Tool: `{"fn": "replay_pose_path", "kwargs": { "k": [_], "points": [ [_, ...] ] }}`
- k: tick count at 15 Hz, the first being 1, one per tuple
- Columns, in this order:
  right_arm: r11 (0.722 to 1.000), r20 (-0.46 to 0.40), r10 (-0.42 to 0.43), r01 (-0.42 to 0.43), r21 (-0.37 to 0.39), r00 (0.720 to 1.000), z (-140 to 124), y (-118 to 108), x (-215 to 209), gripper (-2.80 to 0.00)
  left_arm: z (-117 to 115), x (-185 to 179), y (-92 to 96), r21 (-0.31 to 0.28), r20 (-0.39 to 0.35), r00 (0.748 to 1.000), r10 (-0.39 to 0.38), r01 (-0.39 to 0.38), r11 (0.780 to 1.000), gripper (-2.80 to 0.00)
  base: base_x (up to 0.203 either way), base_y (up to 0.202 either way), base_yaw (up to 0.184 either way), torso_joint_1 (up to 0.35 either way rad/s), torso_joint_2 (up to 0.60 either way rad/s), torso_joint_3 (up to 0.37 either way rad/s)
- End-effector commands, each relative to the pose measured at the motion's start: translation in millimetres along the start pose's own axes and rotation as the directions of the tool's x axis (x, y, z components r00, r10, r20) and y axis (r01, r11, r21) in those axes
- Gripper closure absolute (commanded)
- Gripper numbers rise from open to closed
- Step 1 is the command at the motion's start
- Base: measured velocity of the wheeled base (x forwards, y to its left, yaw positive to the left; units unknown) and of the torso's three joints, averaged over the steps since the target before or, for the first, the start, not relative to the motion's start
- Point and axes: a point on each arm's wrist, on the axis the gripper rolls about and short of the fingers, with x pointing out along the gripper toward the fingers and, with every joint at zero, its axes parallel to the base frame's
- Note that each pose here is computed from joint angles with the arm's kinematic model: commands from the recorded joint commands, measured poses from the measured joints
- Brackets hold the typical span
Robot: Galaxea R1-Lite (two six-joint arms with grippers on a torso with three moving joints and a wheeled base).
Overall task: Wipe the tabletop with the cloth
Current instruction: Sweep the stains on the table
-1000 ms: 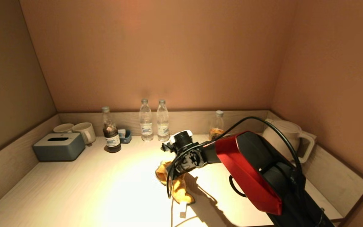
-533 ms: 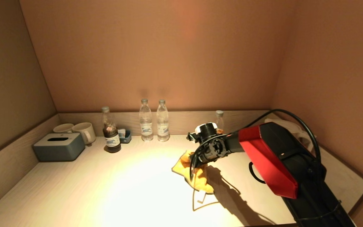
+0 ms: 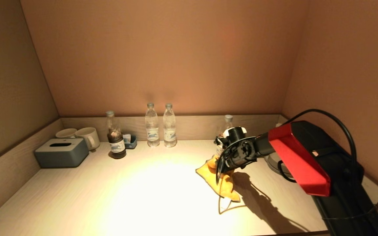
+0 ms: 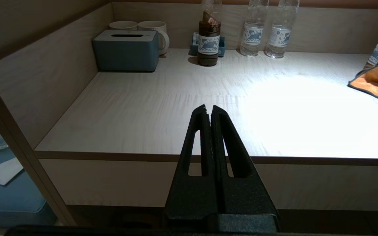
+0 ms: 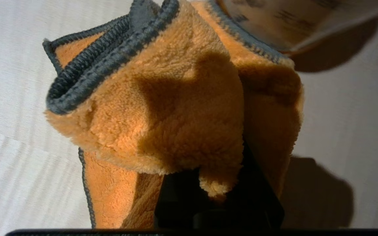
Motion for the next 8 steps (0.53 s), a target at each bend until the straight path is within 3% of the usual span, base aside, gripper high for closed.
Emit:
{"fn": "replay_pose_path", "kwargs": {
  "k": [1,8],
  "points": [
    [1.000,-0.003,-0.006,0.006,0.028,1.000,-3.9,-13.9,-19.7,0.00,0.1,0.0,0.0,0.000,0.001,1.000,0.000,0.000,1.000,0.00,0.000,0.000,0.000,0.000,0.00,0.000],
    [0.998,-0.025,0.010,-0.008,0.064,1.000,-18.6,-25.7,-53.8,0.00,0.1,0.0,0.0,0.000,0.001,1.000,0.000,0.000,1.000,0.00,0.000,0.000,0.000,0.000,0.00,0.000]
  ]
}}
